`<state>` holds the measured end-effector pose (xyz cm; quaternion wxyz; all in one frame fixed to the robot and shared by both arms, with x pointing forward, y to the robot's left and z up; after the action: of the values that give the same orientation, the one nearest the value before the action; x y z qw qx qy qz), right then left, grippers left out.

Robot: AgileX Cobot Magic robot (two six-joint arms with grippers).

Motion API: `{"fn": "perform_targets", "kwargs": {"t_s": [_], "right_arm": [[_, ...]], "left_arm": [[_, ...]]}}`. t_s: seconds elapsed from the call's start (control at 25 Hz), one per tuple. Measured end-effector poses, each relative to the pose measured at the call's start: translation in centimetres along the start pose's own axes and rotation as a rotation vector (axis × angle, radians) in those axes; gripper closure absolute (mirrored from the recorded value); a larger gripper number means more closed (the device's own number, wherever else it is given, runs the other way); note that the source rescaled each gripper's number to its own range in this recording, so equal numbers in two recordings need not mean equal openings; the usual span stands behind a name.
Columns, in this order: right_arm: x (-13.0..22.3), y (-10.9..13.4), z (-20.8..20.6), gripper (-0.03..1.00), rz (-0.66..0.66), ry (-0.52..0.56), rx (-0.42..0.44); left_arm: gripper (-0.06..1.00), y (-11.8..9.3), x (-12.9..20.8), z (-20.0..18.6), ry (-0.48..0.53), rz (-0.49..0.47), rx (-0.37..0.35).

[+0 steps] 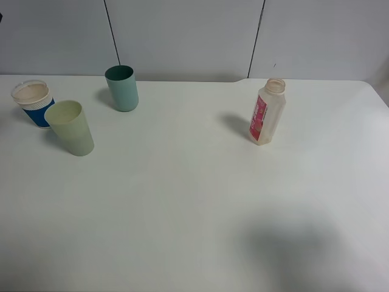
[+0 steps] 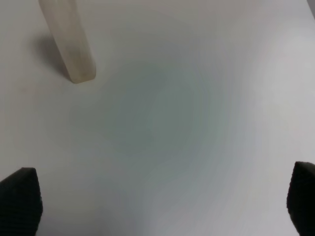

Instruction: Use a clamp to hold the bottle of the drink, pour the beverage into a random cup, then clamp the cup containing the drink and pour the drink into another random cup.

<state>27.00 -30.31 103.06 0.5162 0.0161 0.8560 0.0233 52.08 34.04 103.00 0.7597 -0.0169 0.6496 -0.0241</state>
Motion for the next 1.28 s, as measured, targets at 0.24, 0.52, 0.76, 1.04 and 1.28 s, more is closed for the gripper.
{"fn": "perform_targets", "kwargs": {"t_s": [0.24, 0.52, 0.76, 1.04, 1.28], "right_arm": [[0.0, 0.0, 0.0, -0.03, 0.000, 0.000, 0.000], [-0.1, -1.0, 0.0, -0.03, 0.029, -0.013, 0.078], [-0.2, -1.1, 0.0, -0.03, 0.040, -0.014, 0.083], [-0.2, -1.1, 0.0, -0.03, 0.040, -0.014, 0.083], [-0.2, -1.1, 0.0, -0.03, 0.040, -0.014, 0.083]], "left_arm": [[0.29, -2.3, -0.3, -0.3, 0.057, 0.027, 0.012], [0.29, -4.6, -2.2, -2.2, 0.111, 0.025, 0.028], [0.15, -4.7, -3.6, -3.5, 0.112, -0.015, 0.022], [-0.03, -4.7, -5.8, -5.9, 0.091, -0.062, 0.012], [-0.03, -4.5, -6.7, -9.7, 0.175, -0.064, -0.010]]}}
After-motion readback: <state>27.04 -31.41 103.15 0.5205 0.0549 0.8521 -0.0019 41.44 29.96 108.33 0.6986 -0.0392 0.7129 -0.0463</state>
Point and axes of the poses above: a point on each arm's last joint axis where the gripper is mounted, z pointing out along that axis toward the gripper, y along the wrist's bending axis when the last joint is at zero, x = y × z, the point moved 4 cm from there along z, pointing out along that axis toward the gripper, and after that the axes turned 6 degrees about z, right-handed, at the moved point
